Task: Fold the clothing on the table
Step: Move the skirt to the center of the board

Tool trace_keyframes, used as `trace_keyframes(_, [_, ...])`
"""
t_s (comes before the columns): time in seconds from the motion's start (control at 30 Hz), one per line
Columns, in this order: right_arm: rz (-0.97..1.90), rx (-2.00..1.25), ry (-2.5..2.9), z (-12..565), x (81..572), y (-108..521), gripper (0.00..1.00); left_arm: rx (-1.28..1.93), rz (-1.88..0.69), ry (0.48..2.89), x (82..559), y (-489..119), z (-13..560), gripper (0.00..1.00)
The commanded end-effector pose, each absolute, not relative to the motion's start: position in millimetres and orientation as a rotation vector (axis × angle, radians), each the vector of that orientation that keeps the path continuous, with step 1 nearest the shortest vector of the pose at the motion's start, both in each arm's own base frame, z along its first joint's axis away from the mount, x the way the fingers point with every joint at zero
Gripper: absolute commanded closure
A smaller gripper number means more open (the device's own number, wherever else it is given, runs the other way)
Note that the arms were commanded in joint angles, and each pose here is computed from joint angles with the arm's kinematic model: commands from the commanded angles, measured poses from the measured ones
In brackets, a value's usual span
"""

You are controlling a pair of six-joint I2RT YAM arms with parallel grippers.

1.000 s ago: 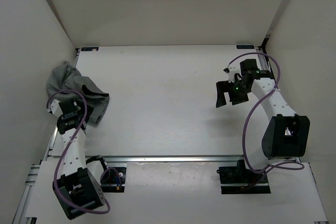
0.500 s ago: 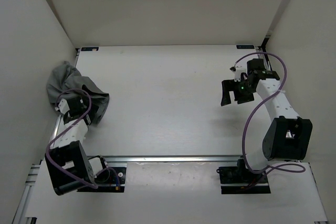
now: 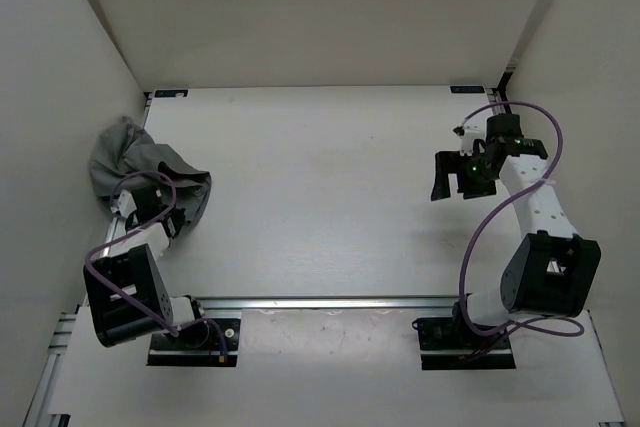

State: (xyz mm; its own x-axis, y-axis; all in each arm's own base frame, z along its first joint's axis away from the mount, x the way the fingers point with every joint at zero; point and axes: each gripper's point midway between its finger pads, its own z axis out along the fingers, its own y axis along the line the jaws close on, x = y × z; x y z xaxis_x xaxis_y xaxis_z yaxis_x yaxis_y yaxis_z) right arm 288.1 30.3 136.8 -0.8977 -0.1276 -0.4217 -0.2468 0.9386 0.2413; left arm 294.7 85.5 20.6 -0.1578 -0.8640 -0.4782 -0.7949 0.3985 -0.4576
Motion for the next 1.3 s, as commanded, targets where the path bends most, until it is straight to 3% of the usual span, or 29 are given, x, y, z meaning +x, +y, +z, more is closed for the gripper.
trace_keyframes(0.0, [0.411, -0.257, 2.661, 147, 286, 29, 0.01, -1.403, -0.207, 1.936, 303, 87, 27, 1.00])
trace_keyframes(0.17, [0.482, -0.175, 2.615, 153, 293, 29, 0.00, -1.089, -0.213, 2.255, 328, 35, 31, 1.00])
trace_keyframes(0.3, [0.641, -0.056, 2.532, 167, 297, 32, 0.02, -0.650, -0.414, 2.543, 354, -82, 35, 1.00])
trace_keyframes(0.37, [0.680, -0.036, 2.511, 170, 299, 34, 0.02, -0.336, -0.486, 2.574, 359, -154, 57, 1.00])
trace_keyframes(0.53, [0.715, -0.133, 2.489, 169, 301, 49, 0.03, 0.388, -0.491, 2.801, 273, -241, 49, 1.00])
trace_keyframes(0.63, [0.650, -0.183, 2.509, 161, 301, 46, 0.01, 0.383, -0.460, 2.949, 216, -216, 31, 1.00])
trace_keyframes(0.7, [0.605, -0.213, 2.529, 153, 300, 42, 0.00, 0.135, -0.485, 3.057, 181, -172, 14, 0.99])
trace_keyframes(0.8, [0.561, -0.237, 2.573, 139, 295, 39, 0.01, -0.156, -0.550, 2.974, 171, -131, 28, 0.83])
trace_keyframes(0.83, [0.565, -0.258, 2.570, 138, 295, 42, 0.01, -0.182, -0.565, 2.879, 177, -124, 44, 0.67])
trace_keyframes(0.87, [0.584, -0.290, 2.561, 137, 295, 49, 0.01, -0.222, -0.590, 2.769, 187, -117, 62, 0.35])
trace_keyframes(0.9, [0.608, -0.334, 2.554, 136, 296, 59, 0.01, -0.272, -0.604, 2.712, 194, -111, 70, 0.10])
trace_keyframes(0.93, [0.653, -0.352, 2.545, 136, 295, 67, 0.01, -0.274, -0.666, 2.605, 202, -116, 90, 0.01])
trace_keyframes(1.07, [0.953, -0.522, 2.471, 144, 279, 129, 0.00, -0.259, -0.759, 2.430, 217, -143, 123, 0.01])
trace_keyframes(1.17, [1.227, -0.553, 2.402, 161, 265, 166, 0.01, -0.211, -0.681, 2.478, 211, -153, 109, 0.01])
trace_keyframes(1.27, [1.294, -0.540, 2.413, 159, 259, 177, 0.01, -0.240, -0.611, 2.519, 209, -134, 93, 0.02])
